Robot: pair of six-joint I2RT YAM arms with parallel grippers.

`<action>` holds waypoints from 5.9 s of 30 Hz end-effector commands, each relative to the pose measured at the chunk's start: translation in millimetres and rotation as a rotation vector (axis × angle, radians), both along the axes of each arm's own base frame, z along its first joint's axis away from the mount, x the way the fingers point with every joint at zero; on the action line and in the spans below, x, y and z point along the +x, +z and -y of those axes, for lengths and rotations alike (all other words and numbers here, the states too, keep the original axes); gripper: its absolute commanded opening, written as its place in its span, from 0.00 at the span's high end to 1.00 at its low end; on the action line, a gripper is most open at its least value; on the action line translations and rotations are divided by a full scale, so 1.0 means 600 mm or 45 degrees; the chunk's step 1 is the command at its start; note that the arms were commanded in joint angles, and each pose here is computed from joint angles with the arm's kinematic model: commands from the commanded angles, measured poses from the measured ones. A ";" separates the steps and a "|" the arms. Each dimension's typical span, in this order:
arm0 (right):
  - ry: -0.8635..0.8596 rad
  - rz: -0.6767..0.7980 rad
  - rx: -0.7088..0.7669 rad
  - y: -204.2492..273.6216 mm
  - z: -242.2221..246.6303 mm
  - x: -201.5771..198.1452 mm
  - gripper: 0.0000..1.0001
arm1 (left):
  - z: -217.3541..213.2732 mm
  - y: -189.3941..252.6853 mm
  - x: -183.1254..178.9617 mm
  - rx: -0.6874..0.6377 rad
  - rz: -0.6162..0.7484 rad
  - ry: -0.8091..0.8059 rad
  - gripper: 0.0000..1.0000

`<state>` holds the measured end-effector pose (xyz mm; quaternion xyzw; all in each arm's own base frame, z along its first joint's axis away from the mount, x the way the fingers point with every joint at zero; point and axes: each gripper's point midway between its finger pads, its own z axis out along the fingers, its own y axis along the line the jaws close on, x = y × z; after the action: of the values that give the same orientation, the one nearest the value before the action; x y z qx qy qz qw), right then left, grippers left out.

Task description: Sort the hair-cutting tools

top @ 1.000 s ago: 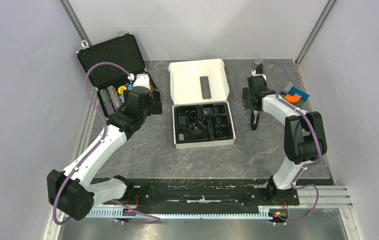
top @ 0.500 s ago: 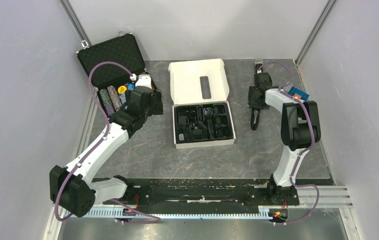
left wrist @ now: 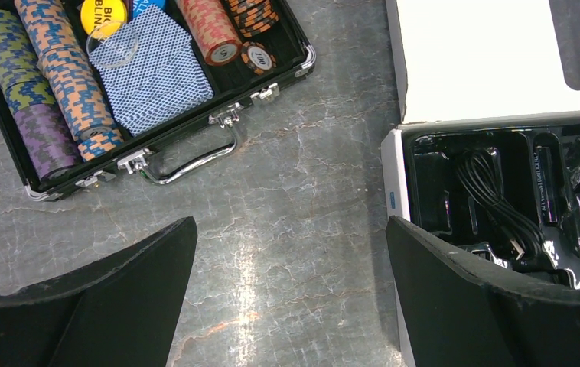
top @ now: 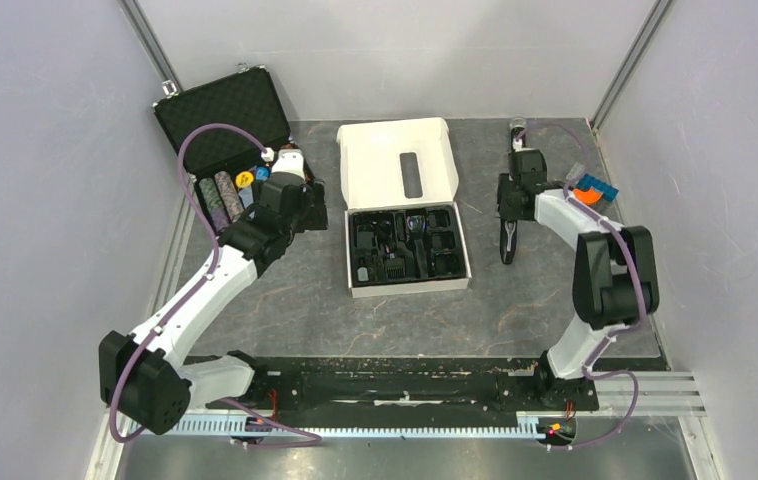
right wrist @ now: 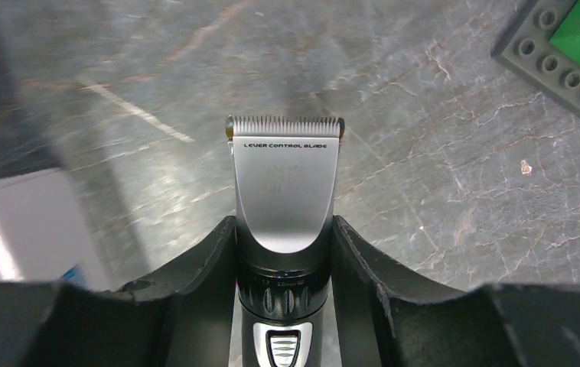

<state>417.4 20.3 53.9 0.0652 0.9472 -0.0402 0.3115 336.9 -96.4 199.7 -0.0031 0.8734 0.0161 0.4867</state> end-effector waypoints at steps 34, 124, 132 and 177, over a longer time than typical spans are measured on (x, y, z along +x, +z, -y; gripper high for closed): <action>0.273 0.532 0.279 0.097 -0.387 -0.077 0.74 | -0.060 -0.007 -0.086 -0.157 0.140 0.182 0.00; 0.560 0.450 1.017 0.152 -0.289 0.246 0.02 | 0.227 -0.055 0.330 -1.156 -0.362 -0.371 0.00; 0.618 0.526 0.992 0.206 -0.286 0.211 0.02 | 0.226 0.018 0.293 -1.187 -0.220 -0.476 0.00; 0.648 0.743 0.881 0.282 -0.286 -0.001 0.02 | 0.207 0.087 0.100 -1.138 0.242 -0.677 0.00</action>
<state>429.8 187.6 209.9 -0.0746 0.7759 0.3766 0.5006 410.4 -217.4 233.0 0.0061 0.7377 -0.4812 0.4735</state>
